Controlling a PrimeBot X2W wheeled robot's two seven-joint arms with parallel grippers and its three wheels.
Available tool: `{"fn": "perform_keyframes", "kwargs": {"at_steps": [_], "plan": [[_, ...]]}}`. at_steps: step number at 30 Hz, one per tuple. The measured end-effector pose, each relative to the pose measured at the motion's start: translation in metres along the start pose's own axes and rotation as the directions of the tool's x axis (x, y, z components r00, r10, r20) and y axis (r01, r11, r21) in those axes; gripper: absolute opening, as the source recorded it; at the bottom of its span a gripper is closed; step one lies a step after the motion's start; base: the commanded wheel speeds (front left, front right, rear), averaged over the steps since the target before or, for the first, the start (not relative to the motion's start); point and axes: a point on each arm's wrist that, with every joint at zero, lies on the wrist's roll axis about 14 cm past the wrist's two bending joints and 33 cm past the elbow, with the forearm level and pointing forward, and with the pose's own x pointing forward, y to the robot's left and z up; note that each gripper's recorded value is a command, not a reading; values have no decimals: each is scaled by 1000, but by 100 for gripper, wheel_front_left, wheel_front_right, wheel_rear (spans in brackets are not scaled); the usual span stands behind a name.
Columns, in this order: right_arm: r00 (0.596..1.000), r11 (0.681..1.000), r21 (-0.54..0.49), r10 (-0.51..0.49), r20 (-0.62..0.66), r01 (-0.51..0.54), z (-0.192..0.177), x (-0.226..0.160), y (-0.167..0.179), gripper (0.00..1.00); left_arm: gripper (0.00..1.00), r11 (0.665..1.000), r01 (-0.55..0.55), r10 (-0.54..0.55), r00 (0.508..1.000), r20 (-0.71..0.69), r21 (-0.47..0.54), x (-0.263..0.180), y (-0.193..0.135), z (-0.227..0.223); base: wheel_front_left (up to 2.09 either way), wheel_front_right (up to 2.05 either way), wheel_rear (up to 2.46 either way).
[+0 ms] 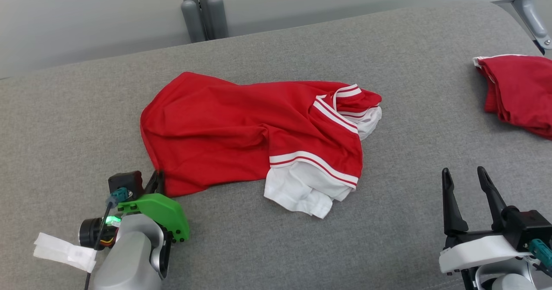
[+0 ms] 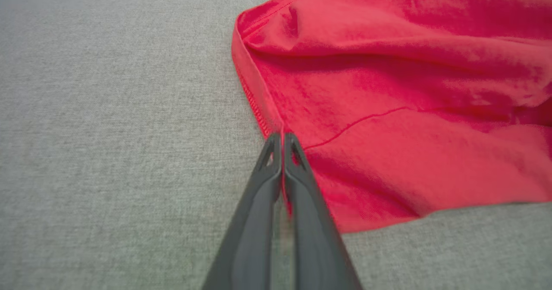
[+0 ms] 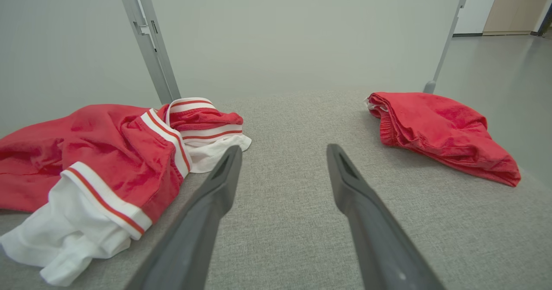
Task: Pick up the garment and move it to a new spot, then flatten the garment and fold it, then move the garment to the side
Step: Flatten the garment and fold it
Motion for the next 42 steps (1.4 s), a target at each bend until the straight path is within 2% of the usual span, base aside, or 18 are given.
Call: {"fn": "perform_keyframes", "kwargs": {"at_steps": [6,10,14,16,19,23,27,32,33,34,35,36,37,40,42], "plan": [[1000,1000,1,10,-4,-10,-1,2,3,100,0,999,36,-35,998,49,-22,0,-4,14,0,0,0],[1000,1000,2,13,-10,-13,-4,-1,4,100,0,989,113,-91,975,202,-98,-3,-16,58,0,0,0],[1000,1000,2,9,-13,-9,-4,-5,2,100,0,967,176,-114,945,305,-182,-31,-23,68,0,0,0],[1000,1000,1,8,-17,-8,-5,-6,1,100,0,944,242,-153,923,352,-224,-51,-35,71,0,0,0],[1000,1000,1,18,-18,-18,-6,-5,4,100,0,921,311,-204,898,389,-234,-83,-39,71,0,0,0],[999,999,7,46,-18,-46,-7,1,13,100,0,918,293,-208,929,305,-266,-113,-27,32,0,0,0],[997,998,8,68,-23,-68,-9,6,20,100,0,920,263,-215,959,187,-291,-127,-28,-13,0,0,0],[995,996,3,94,-28,-94,-11,9,29,100,0,912,269,-246,963,114,-308,-136,-42,-39,0,0,0],[995,995,3,96,-28,-96,-11,10,29,100,7,912,269,-250,963,103,-308,-138,-44,-43,0,0,0],[995,995,2,97,-26,-97,-10,10,30,100,33,914,267,-251,964,91,-307,-139,-44,-47,0,0,0],[995,995,0,99,-25,-99,-10,10,30,100,45,919,255,-245,967,72,-300,-140,-42,-54,0,0,0],[995,995,-2,101,-24,-101,-10,10,31,100,80,925,239,-232,971,59,-294,-140,-38,-58,0,0,0],[994,995,-3,103,-23,-103,-9,10,31,100,100,929,215,-207,977,57,-303,-138,-32,-59,0,0,0],[994,994,-5,105,-20,-105,-8,10,32,100,100,941,143,-131,990,59,-307,-134,-10,-59,0,0,0],[995,995,-9,103,-14,-103,-6,9,31,100,100,957,74,-52,995,88,-279,-130,16,-49,0,0,0]]}}
